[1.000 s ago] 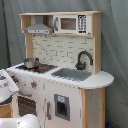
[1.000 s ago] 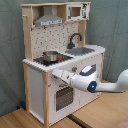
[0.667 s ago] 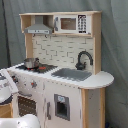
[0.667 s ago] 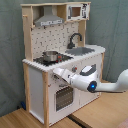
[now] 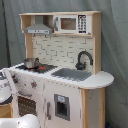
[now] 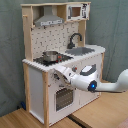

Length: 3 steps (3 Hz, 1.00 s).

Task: Play with the kitchen

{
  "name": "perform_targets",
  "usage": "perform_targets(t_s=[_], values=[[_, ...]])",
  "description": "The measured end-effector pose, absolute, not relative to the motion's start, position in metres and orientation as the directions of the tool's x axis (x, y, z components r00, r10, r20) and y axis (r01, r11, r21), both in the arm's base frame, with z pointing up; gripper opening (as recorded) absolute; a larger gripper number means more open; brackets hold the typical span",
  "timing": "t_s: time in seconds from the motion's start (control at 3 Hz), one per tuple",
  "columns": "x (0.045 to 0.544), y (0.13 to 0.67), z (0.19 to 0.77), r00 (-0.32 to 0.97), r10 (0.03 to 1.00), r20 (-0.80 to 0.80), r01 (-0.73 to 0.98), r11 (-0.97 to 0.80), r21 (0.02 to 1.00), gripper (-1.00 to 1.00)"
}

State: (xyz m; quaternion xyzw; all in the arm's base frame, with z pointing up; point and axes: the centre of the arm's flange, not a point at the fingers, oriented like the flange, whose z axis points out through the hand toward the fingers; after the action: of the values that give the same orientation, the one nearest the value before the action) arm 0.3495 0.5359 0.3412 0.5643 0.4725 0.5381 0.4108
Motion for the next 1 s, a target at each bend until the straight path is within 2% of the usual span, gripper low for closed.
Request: perform_targets(t_s=[1.0], values=[[0.3493,0.5352,0.3415,-0.002,0.859,0.511,0.103,-0.509,0.855,-1.0]])
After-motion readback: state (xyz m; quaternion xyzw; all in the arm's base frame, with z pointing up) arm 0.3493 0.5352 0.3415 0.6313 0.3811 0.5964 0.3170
